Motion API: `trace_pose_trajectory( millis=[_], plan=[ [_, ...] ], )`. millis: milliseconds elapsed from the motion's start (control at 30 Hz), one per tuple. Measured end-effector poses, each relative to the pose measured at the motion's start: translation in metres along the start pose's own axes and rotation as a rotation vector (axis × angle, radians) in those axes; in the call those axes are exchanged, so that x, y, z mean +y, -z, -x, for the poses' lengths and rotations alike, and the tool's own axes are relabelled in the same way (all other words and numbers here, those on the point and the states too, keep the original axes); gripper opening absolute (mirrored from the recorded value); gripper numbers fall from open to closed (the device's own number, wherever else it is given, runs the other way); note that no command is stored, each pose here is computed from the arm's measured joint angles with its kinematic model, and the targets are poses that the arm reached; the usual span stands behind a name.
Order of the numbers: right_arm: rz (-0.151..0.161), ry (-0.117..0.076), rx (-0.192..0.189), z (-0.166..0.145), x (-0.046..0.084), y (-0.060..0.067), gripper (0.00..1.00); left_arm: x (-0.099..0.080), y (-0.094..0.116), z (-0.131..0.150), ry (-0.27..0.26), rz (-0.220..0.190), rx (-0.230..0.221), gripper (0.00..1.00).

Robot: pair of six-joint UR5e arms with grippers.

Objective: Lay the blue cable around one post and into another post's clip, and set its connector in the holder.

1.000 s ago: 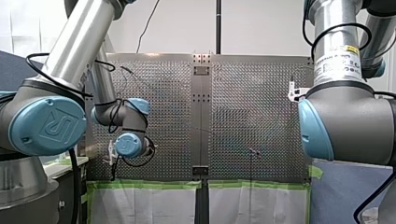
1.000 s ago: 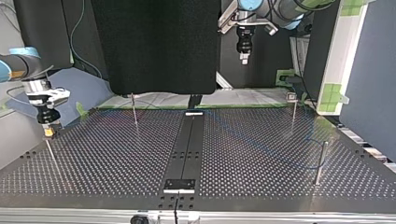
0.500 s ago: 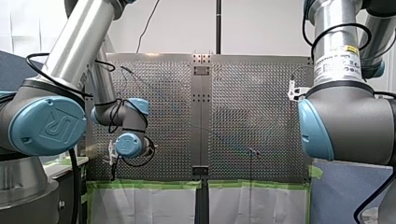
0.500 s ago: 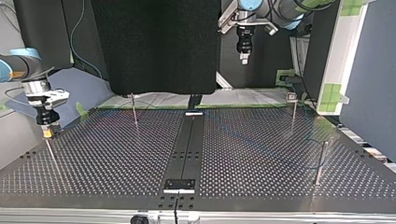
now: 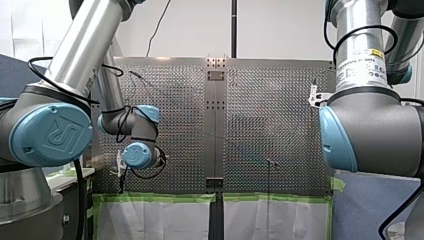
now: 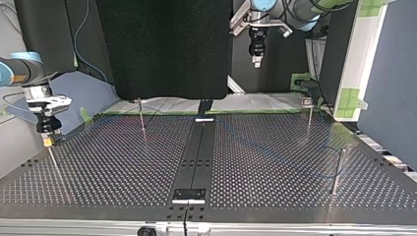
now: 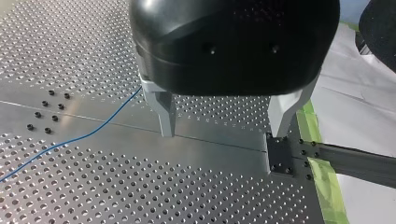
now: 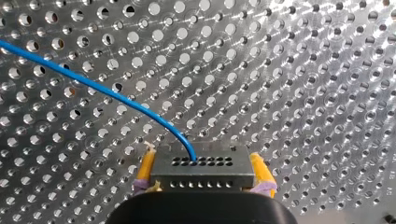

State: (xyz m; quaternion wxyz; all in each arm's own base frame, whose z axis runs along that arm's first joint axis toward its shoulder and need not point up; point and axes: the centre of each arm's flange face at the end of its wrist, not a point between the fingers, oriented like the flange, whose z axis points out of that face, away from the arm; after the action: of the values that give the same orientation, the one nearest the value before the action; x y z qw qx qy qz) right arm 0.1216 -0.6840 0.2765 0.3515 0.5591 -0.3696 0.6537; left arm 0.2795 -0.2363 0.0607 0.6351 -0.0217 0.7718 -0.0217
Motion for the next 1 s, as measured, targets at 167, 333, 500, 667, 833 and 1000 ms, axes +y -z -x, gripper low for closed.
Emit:
trace_pose_trajectory(
  millis=[167, 333, 500, 667, 833, 1000],
  plan=[
    [0.002, -0.011, 0.0, -0.0001, 0.0007, 0.0002, 0.0, 0.0, 0.0, 0.0, 0.0, 0.0, 0.0, 0.98],
    [0.012, 0.0, -0.004, -0.0001, 0.0093, 0.0017, 0.0, 0.0, 0.0, 0.0, 0.0, 0.0, 0.0, 0.98],
    [0.013, -0.001, -0.005, 0.0003, 0.0103, 0.0024, 0.0, 0.0, 0.0, 0.0, 0.0, 0.0, 0.0, 0.98],
    [0.014, -0.001, -0.006, 0.0007, 0.0103, 0.0024, 0.0, 0.0, 0.0001, -0.0001, 0.0, 0.0, 0.001, 0.98],
    [0.013, -0.001, -0.006, 0.0007, 0.0102, 0.0024, 0.0, 0.0001, 0.0001, -0.0001, 0.0, 0.0, 0.001, 0.98],
    [0.013, -0.001, -0.006, 0.0008, 0.0103, 0.0024, 0.0, 0.0, 0.0, -0.0001, 0.0, 0.0, 0.0, 0.98]
  ],
)
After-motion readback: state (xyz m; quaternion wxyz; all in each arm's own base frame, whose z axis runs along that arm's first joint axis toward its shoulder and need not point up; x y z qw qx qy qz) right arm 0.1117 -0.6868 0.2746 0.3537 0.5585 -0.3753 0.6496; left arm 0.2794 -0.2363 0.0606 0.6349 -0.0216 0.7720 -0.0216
